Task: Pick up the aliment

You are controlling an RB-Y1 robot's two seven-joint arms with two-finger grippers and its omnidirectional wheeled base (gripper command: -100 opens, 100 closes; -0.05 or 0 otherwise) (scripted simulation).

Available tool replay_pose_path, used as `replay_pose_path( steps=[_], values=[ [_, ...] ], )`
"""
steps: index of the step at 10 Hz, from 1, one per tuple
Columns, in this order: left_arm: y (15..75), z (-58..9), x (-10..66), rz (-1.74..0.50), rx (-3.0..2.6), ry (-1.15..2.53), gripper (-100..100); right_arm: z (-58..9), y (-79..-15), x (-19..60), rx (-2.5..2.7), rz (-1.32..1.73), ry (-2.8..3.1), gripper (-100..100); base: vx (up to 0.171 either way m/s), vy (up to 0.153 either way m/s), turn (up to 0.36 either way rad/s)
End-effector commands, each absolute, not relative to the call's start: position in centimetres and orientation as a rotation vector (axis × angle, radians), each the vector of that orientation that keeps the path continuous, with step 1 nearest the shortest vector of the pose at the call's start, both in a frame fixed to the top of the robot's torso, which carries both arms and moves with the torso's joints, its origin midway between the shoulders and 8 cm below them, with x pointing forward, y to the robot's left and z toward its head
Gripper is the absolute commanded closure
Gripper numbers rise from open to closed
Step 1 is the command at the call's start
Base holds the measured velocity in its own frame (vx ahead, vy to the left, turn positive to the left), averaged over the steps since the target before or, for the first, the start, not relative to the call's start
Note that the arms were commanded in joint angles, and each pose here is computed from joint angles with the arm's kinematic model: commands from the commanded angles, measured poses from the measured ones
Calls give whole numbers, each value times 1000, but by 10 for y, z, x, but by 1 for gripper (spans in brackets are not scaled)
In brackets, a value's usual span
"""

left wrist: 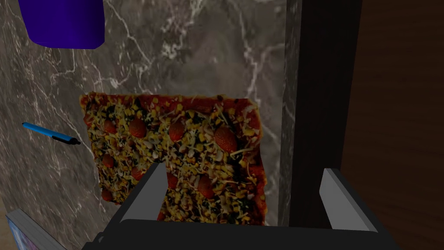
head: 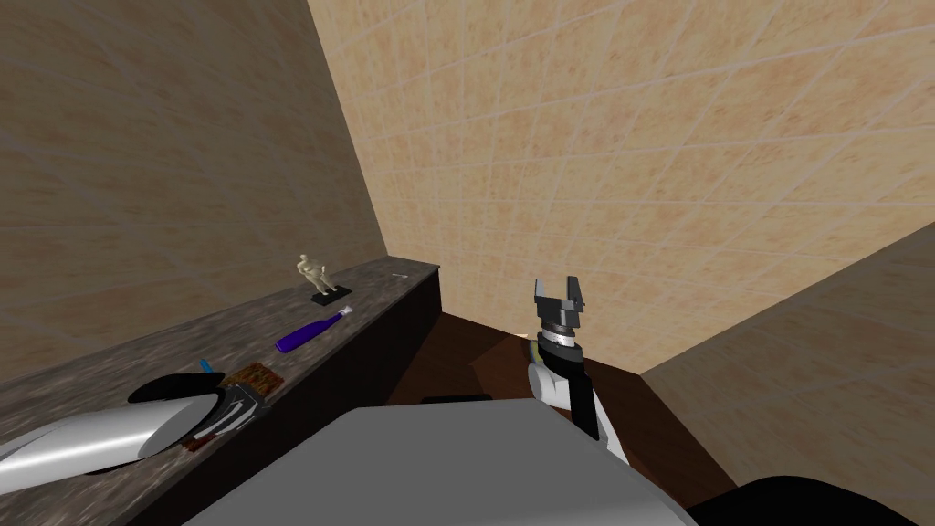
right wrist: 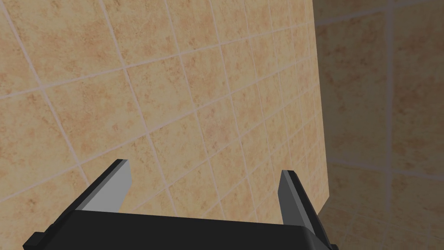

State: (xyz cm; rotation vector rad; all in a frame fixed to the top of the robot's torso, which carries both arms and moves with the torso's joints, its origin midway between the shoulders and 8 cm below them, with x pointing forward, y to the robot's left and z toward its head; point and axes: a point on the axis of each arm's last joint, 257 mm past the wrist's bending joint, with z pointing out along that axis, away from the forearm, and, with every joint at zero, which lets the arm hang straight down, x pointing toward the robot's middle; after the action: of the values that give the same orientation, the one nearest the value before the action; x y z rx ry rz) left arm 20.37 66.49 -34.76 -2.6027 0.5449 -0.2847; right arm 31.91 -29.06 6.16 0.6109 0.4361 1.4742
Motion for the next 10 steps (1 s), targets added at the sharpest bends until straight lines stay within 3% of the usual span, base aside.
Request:
replay_pose_path(
  steps=[1, 2, 6, 7, 8, 10],
  values=[
    [665, -348, 204, -285, -2603, 545, -100, 62, -291, 319, 611, 1474, 436, 0, 18, 15, -4],
    [665, -348, 204, -286, -2601, 547, 100, 62, -291, 319, 611, 1474, 436, 0, 0, 0, 0],
    [660, -353, 201, -280, -2616, 548, 100, 62, -291, 319, 611, 1474, 436, 0, -2, -10, 0],
    [660, -353, 201, -280, -2616, 548, 0, 62, -291, 319, 611, 1474, 436, 0, 0, 0, 0],
    [665, -339, 208, -288, -2600, 551, 100, 62, -291, 319, 611, 1474, 436, 0, -13, -8, 36],
    [664, -338, 209, -288, -2600, 555, 100, 62, -291, 319, 611, 1474, 436, 0, -19, -8, 20]
  ],
)
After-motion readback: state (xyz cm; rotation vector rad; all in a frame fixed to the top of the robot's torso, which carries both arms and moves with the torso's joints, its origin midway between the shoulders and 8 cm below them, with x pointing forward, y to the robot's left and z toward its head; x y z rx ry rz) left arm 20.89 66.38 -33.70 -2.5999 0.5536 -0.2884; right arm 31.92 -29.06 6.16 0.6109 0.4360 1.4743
